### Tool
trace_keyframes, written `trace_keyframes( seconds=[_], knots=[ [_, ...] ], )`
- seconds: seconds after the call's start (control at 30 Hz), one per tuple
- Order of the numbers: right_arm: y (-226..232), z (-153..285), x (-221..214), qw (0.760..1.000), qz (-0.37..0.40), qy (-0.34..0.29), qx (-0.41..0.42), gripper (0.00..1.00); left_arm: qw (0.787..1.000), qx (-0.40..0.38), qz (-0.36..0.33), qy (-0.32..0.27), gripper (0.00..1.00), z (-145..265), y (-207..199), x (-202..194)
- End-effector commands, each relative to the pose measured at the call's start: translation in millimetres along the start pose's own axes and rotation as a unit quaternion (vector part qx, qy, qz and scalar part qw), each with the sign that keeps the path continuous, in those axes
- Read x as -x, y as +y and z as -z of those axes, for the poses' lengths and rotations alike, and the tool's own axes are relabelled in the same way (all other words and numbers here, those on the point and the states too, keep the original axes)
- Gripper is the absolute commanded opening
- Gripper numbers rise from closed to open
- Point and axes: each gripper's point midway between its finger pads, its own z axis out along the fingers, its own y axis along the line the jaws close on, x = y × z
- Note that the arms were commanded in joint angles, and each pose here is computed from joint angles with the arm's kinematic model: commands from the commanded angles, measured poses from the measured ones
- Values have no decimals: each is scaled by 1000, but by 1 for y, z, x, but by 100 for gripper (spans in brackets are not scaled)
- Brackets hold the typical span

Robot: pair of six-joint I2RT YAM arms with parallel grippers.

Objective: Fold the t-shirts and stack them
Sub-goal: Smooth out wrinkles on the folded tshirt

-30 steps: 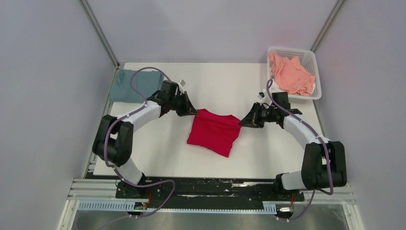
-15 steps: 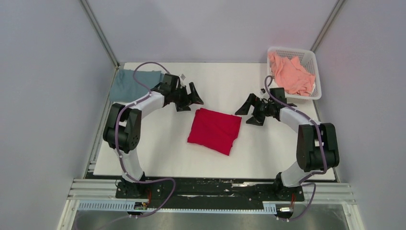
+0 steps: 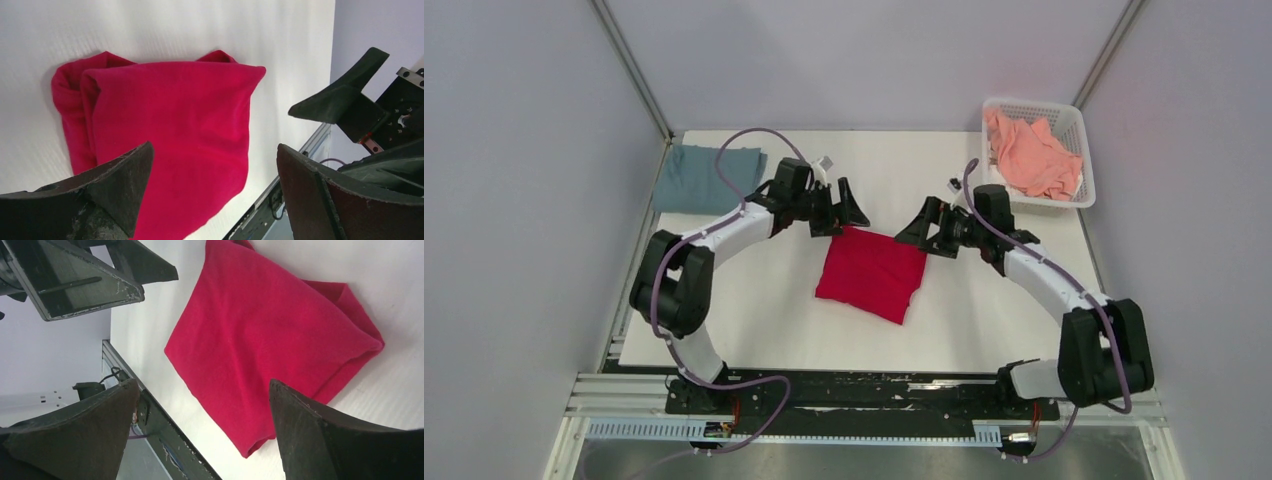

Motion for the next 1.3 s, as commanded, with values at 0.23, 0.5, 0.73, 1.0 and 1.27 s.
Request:
trace_keyframes(
  seconds=[0.23,0.5,0.73,1.0,1.27],
  knots=[
    [-67,-80,14,998,-30,8,-62,100,997,60,39,27,100,-77,56,14],
    [-97,-103,11,996,-35,33,-81,100,986,145,81,31,100,-71,108,0],
    [-25,-70,45,999,31,0,-25,100,989,135,27,-62,100,-1,52,38],
    [35,-37,-31,996,27,39,72,100,998,15,-17,-54,100,31,-20,-13],
    [-13,-33,-108,994,-35,97,46,100,998,-30,12,54,100,4,-3,-121]
  ],
)
